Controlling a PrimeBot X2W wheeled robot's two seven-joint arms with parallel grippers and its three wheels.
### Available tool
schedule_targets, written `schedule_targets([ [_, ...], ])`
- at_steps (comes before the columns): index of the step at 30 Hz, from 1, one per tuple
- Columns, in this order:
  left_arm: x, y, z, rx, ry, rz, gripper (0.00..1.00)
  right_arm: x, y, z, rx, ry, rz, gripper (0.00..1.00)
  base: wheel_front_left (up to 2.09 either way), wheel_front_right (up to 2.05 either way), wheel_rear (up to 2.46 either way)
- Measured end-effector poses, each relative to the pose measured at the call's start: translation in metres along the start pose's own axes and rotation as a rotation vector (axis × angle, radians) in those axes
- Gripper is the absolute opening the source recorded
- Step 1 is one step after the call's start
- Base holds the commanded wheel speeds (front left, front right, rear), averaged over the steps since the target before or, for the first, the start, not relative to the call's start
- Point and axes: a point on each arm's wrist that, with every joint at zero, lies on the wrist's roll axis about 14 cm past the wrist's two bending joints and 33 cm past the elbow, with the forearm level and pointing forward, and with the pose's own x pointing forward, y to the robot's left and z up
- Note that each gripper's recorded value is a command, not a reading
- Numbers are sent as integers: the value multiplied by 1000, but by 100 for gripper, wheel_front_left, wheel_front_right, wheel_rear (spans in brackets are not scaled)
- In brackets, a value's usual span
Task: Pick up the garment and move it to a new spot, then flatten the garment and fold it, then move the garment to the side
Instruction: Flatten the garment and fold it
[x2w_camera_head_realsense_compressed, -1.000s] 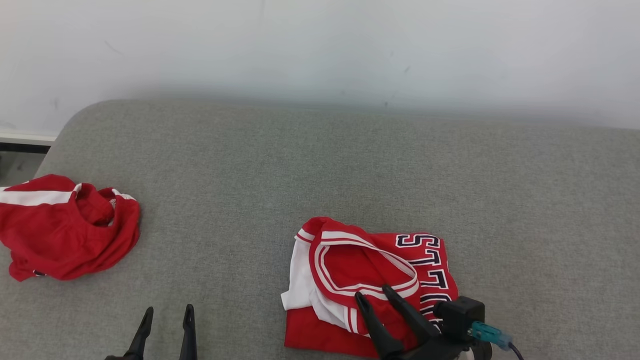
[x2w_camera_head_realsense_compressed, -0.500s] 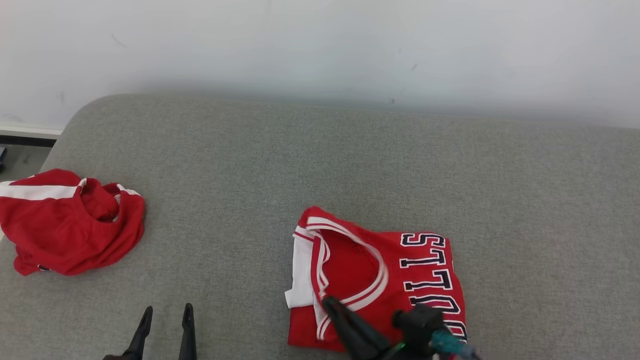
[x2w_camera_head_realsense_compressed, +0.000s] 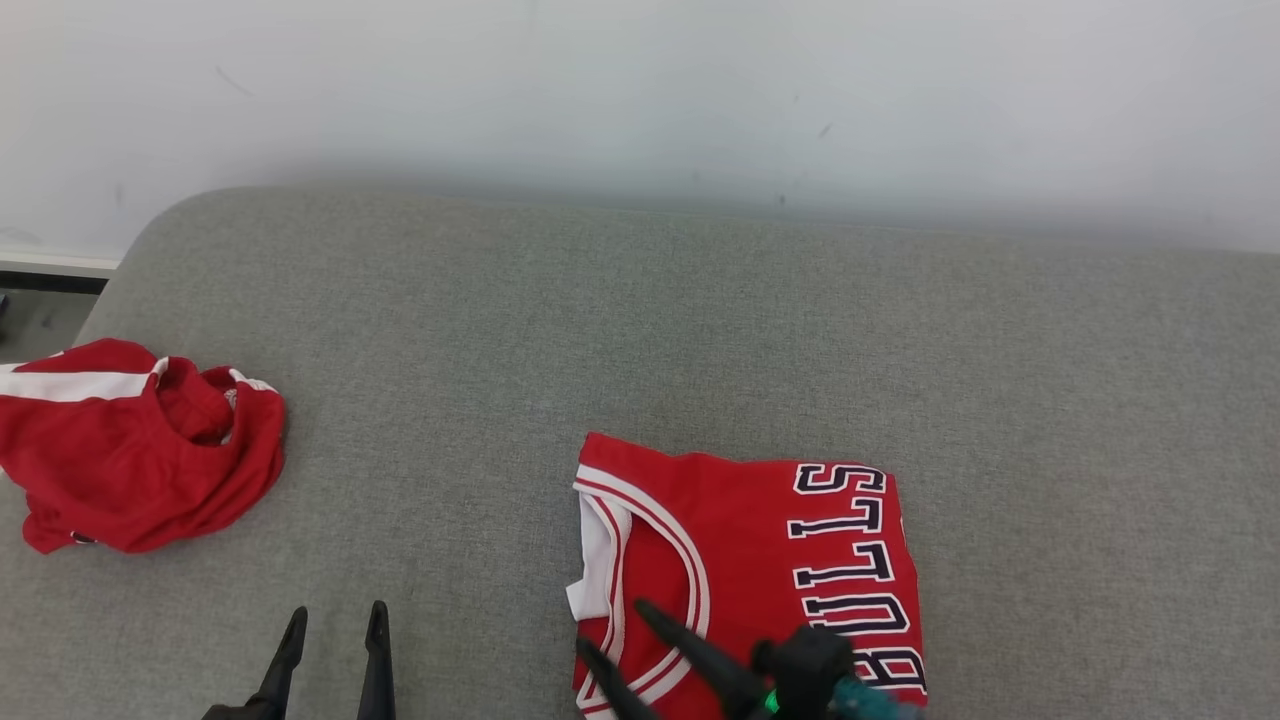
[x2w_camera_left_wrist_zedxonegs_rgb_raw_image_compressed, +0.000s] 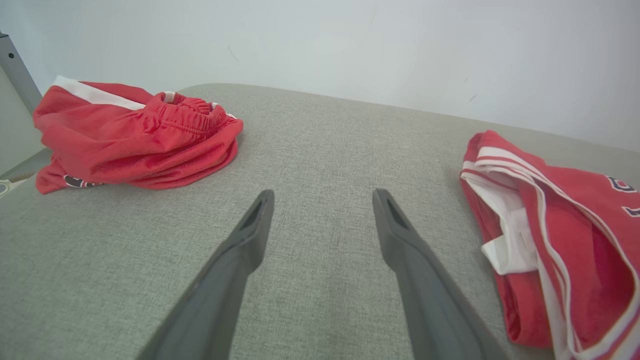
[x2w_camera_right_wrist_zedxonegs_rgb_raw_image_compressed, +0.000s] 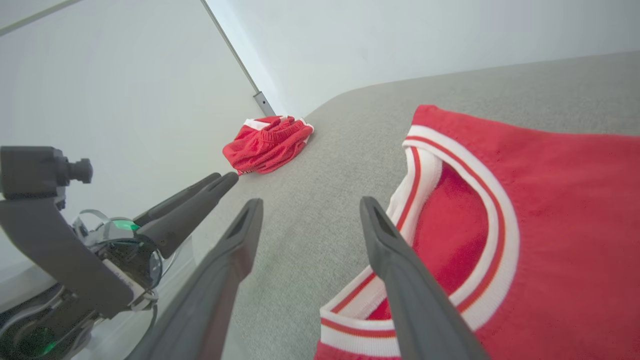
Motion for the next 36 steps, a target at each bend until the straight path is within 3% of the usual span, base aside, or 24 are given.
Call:
schedule_targets([
  [5,2,-1,1,0,-3,-3,100,-2,-28,56,-19,-168,-74,100,0,0,0],
  [14,2,-2,4,5,-14,-5,100,-57,-105,115,-129,-363,-357,100,0,0,0],
  [25,6,-14,13,34,-43,-41,100,-125,-138,127,-223,-427,-600,100,0,0,0],
  [36,1,-27,17,60,-59,-81,100,-157,-131,100,-297,-343,-682,100,0,0,0],
])
